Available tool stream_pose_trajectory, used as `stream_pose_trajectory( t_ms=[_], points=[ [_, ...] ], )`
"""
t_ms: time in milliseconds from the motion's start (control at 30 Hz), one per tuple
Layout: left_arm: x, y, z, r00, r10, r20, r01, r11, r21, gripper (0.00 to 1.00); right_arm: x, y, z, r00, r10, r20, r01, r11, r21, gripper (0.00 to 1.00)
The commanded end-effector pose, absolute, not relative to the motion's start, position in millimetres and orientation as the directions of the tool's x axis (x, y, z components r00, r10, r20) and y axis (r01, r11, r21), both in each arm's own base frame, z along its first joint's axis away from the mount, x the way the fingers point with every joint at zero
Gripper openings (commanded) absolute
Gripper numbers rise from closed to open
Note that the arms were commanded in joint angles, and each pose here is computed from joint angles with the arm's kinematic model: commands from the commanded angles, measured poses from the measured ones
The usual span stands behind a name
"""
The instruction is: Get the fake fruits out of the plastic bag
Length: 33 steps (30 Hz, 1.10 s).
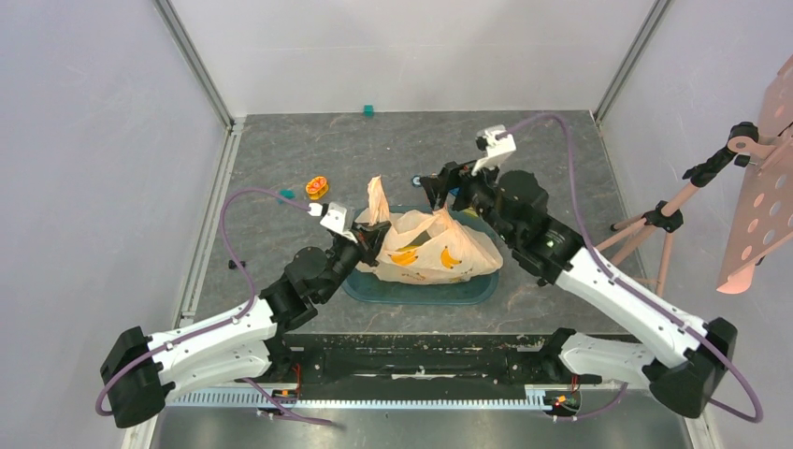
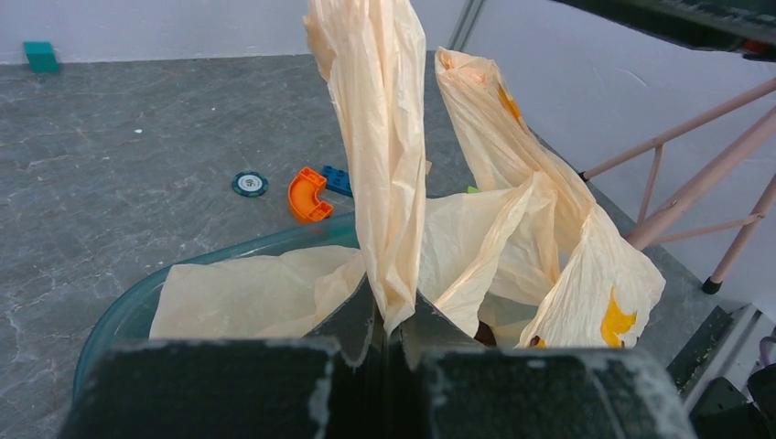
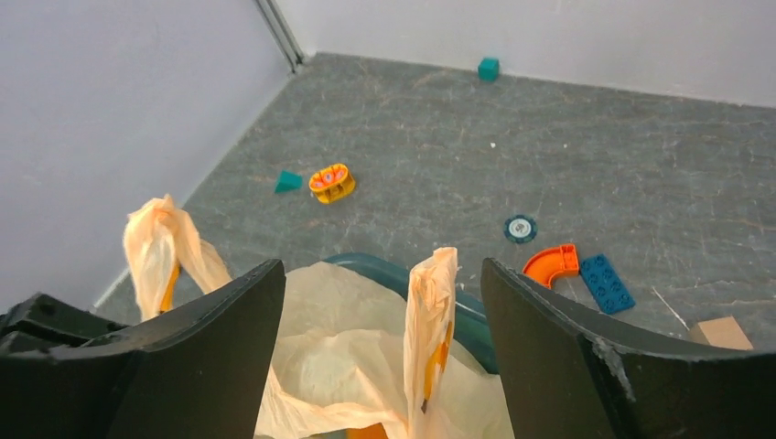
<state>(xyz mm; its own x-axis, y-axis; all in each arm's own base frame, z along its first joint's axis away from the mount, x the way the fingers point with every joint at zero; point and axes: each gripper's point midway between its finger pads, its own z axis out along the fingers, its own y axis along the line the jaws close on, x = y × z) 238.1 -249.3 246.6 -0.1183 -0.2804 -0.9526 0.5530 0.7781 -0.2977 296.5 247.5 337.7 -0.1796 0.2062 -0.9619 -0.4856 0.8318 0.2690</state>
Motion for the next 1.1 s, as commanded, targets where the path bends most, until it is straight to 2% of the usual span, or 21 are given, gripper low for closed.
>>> stream_pose_trajectory(
  t_ms=[0, 233, 300, 333, 400, 433, 500, 533, 767, 1067],
  points=[
    [238, -247, 266, -0.047, -0.296, -0.954, 0.576, 0.772, -0.268, 0.02, 299, 258, 299, -0.329, 0.043, -0.943, -0.494, 0.844, 0.210, 0.82],
    [239, -243, 266, -0.037, -0.290, -0.956, 0.567, 0.782, -0.259, 0.02, 309, 242, 259, -0.385, -0.042, -0.922, -0.401, 0.907, 0.126, 0.81],
    [239, -242, 265, -0.037, -0.285, -0.958, 0.561, 0.788, -0.255, 0.02, 309, 242, 253, -0.393, -0.056, -0.918, -0.405, 0.907, 0.118, 0.77],
    [240, -241, 264, -0.036, -0.283, -0.959, 0.556, 0.792, -0.254, 0.02, 308, 243, 253, -0.393, -0.056, -0.918, -0.411, 0.903, 0.122, 0.69],
    [243, -237, 263, -0.035, -0.284, -0.958, 0.532, 0.806, -0.258, 0.02, 305, 251, 257, -0.384, -0.046, -0.922, -0.449, 0.882, 0.143, 0.45],
    [251, -227, 264, -0.036, -0.303, -0.952, 0.460, 0.841, -0.285, 0.02, 300, 263, 274, -0.341, -0.009, -0.940, -0.514, 0.839, 0.178, 0.20],
    [258, -217, 268, -0.036, -0.307, -0.951, 0.388, 0.872, -0.297, 0.02, 299, 266, 292, -0.301, 0.033, -0.953, -0.535, 0.821, 0.198, 0.05],
    [261, -213, 273, -0.034, -0.304, -0.952, 0.359, 0.885, -0.296, 0.02, 300, 265, 301, -0.281, 0.052, -0.958, -0.537, 0.819, 0.202, 0.01],
    [273, -205, 336, 0.024, -0.315, -0.949, 0.302, 0.907, -0.294, 0.02, 314, 234, 386, -0.100, 0.146, -0.984, -0.452, 0.875, 0.175, 0.00],
    [286, -165, 394, 0.108, -0.333, -0.937, 0.176, 0.934, -0.312, 0.02, 318, 160, 470, 0.085, 0.163, -0.983, -0.234, 0.962, 0.140, 0.00]
  ],
)
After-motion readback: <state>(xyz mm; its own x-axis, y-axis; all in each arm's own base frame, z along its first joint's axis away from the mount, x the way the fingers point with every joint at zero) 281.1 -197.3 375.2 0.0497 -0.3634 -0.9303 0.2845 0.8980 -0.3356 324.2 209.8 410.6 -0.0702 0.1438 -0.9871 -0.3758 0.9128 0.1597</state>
